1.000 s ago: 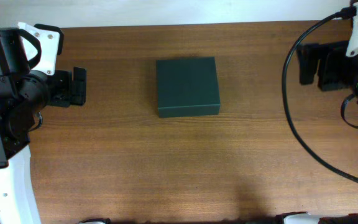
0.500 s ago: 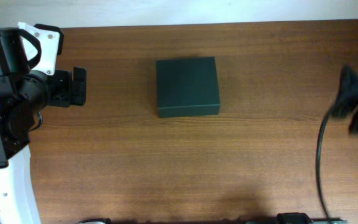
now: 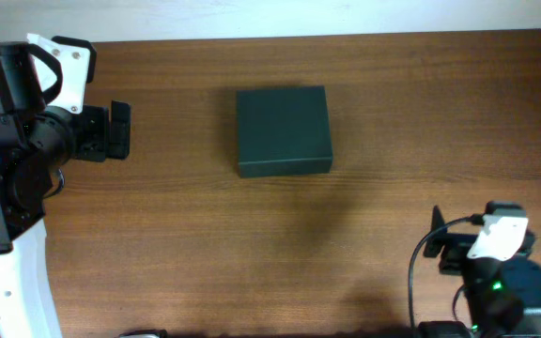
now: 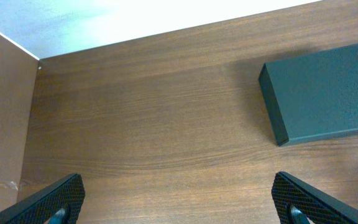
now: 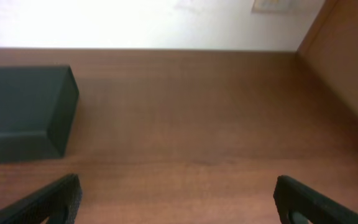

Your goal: Pack container

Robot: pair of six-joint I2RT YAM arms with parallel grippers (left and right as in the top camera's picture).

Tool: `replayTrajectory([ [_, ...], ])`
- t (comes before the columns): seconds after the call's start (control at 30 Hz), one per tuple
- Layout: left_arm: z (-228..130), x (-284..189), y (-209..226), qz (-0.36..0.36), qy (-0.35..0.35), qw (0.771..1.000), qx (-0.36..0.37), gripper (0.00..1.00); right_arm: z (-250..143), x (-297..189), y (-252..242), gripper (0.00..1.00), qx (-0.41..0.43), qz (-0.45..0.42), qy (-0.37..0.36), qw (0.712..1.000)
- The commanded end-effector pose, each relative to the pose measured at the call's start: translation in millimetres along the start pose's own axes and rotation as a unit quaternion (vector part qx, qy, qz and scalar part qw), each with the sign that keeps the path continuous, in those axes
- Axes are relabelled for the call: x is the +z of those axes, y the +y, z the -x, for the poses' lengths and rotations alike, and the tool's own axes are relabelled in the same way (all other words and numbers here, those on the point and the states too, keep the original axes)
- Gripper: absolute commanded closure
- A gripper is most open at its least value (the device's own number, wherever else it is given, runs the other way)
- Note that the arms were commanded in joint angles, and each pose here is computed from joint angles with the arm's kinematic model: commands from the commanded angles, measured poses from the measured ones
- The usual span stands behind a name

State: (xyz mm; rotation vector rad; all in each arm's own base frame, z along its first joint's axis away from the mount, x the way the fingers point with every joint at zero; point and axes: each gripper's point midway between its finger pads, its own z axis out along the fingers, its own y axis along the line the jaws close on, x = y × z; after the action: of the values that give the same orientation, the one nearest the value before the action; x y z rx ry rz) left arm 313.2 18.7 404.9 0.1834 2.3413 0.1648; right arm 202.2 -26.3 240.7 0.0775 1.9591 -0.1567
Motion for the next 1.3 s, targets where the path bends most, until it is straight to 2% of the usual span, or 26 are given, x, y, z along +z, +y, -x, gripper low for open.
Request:
replayTrajectory([
  [0.0, 0.2, 0.1, 2.4, 0.005, 0.001, 1.0, -0.009, 0.01, -30.4, 10.7, 0.4, 0.01, 0.025, -0.004, 0.0, 1.0],
  [0.2, 0.1, 0.1, 2.4, 0.005, 0.001, 1.0, -0.009, 0.01, -56.4, 26.0, 7.6, 0.01, 0.026, 0.009, -0.018, 0.999],
  [0.53, 0.2, 0.1, 2.4, 0.005, 0.001, 1.0, -0.009, 0.01, -57.1, 36.5, 12.1, 0.01, 0.031, 0.018, -0.069, 0.997],
  [0.73, 0.1, 0.1, 2.4, 0.005, 0.001, 1.0, -0.009, 0.01, -66.1, 45.2, 13.3, 0.01, 0.03, 0.018, -0.066, 0.997],
  [0.93, 0.2, 0.1, 2.4, 0.005, 0.001, 1.0, -0.009, 0.01, -98.3, 61.8, 16.1, 0.01, 0.027, 0.018, -0.03, 0.999],
  [1.27, 0.1, 0.1, 2.4, 0.005, 0.001, 1.0, -0.009, 0.01, -96.6, 62.0, 15.6, 0.01, 0.027, 0.016, -0.034, 0.999],
])
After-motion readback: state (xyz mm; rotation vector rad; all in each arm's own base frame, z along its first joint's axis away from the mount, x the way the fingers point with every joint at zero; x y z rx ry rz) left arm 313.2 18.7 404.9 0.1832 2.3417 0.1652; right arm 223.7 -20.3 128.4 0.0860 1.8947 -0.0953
